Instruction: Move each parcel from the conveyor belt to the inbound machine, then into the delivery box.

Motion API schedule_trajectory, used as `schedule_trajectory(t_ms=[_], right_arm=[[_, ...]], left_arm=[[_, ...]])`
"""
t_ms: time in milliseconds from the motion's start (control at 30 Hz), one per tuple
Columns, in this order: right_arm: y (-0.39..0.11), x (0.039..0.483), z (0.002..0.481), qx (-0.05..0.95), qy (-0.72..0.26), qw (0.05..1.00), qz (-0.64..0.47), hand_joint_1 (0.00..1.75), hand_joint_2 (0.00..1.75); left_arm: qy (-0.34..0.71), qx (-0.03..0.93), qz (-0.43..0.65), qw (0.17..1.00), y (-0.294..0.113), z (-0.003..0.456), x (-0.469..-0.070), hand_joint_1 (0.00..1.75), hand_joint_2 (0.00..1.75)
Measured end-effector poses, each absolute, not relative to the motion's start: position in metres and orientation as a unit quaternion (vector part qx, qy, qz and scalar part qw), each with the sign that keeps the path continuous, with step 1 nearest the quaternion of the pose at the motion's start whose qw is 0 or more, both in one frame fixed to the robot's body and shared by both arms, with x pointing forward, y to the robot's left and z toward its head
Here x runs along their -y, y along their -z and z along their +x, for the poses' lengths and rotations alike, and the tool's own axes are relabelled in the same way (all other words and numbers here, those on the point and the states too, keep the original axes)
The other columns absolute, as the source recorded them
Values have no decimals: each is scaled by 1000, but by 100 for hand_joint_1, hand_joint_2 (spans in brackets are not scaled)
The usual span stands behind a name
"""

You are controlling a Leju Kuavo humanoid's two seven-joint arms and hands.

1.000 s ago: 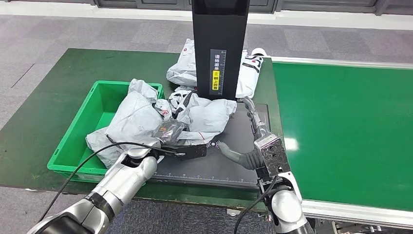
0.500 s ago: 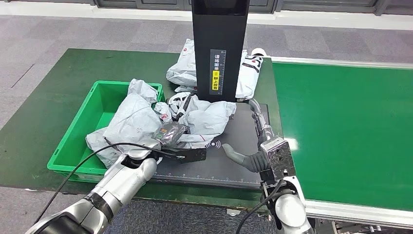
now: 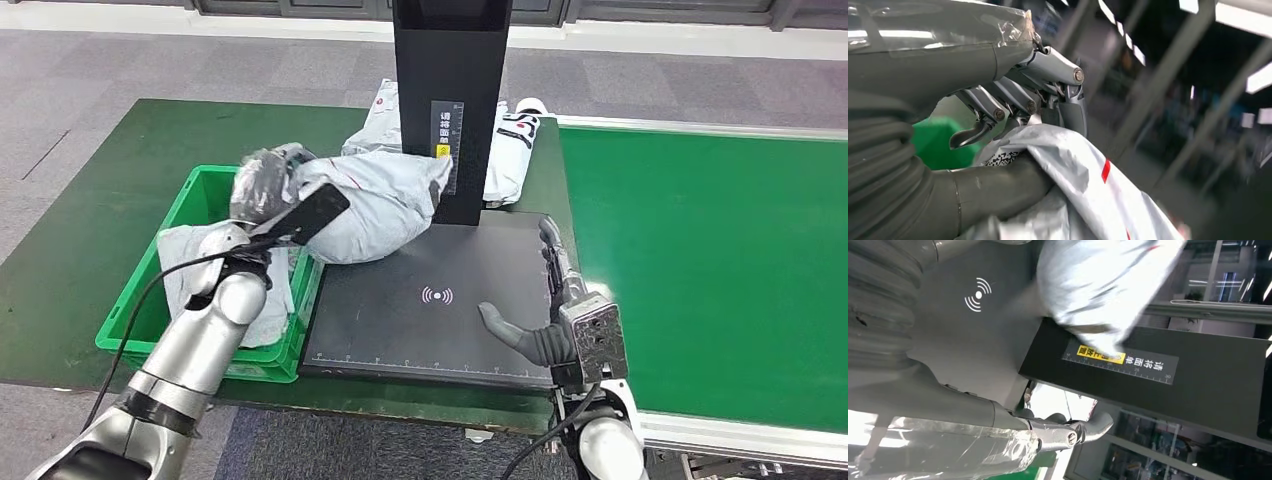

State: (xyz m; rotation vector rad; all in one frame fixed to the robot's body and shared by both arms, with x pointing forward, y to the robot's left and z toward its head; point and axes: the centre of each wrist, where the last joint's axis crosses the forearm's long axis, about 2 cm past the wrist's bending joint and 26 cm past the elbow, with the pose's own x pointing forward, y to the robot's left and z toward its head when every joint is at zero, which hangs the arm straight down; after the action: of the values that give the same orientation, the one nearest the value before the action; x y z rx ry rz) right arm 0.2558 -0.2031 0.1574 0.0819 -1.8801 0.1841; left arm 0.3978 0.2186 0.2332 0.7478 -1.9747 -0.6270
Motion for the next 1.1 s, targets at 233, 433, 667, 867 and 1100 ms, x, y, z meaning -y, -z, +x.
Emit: schedule_trajectory(t_ms=[233, 433, 667, 867, 1100], right_arm=[[-155, 203, 253, 804, -75, 589, 32, 0, 175], [-153, 203, 252, 803, -74, 590, 30, 0, 175], [-153, 203, 252, 803, -71, 590, 33, 0, 175], [-150, 203, 252, 802, -67, 592, 37, 0, 175], [-146, 203, 249, 797, -67, 599, 40, 0, 175]], left_arm=[[159, 831, 344, 407, -260, 390, -250, 175, 175], [122, 837, 363, 391, -266, 386, -270, 175, 175], [54, 834, 399, 377, -278, 387, -307, 175, 175], [-14, 826, 455, 332, -292, 388, -347, 175, 175], [-36, 781, 547, 299, -291, 382, -388, 175, 175]])
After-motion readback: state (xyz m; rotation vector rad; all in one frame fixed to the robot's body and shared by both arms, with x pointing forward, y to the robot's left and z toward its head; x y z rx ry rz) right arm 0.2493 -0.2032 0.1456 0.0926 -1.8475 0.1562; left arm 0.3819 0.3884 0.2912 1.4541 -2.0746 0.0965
